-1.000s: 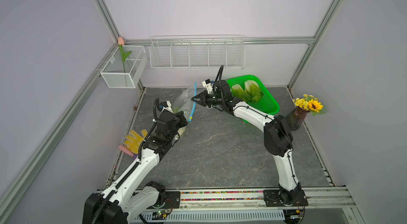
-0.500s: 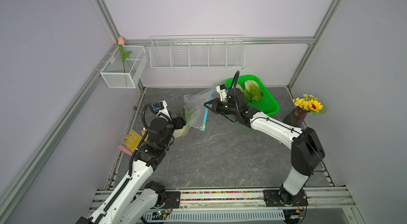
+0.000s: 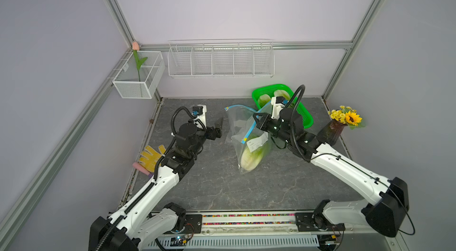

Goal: Open the zip-top bag and take out the chinese cabbages
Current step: Adjust the zipper food storage bag at the center of the board.

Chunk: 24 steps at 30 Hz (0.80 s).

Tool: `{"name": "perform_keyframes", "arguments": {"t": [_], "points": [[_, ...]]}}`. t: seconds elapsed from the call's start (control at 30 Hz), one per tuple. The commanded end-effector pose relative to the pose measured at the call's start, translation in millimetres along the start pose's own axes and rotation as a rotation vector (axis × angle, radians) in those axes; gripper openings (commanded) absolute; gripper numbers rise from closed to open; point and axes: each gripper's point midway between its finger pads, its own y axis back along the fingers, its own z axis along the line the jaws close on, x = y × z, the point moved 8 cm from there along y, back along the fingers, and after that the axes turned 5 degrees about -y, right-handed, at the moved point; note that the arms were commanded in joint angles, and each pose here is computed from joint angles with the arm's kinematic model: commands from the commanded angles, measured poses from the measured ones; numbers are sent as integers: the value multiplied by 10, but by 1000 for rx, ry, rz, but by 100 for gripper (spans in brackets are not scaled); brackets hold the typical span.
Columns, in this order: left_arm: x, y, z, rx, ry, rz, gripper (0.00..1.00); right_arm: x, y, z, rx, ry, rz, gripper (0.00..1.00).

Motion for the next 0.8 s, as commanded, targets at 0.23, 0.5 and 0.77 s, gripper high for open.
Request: {"name": "perform_keyframes", "arguments": {"t": [0.23,0.5,0.77], "points": [[211,181,-464,277,-331,-105,88,-198,-74,-305,146,-80,-119,11],[212,143,-677,433,-431,-87,74,-219,-122,-405,158,-121,-102,11],[139,-56,-1092,523,-537,-93,67,-207,-148,-426,156,-140,-90,11]]}}
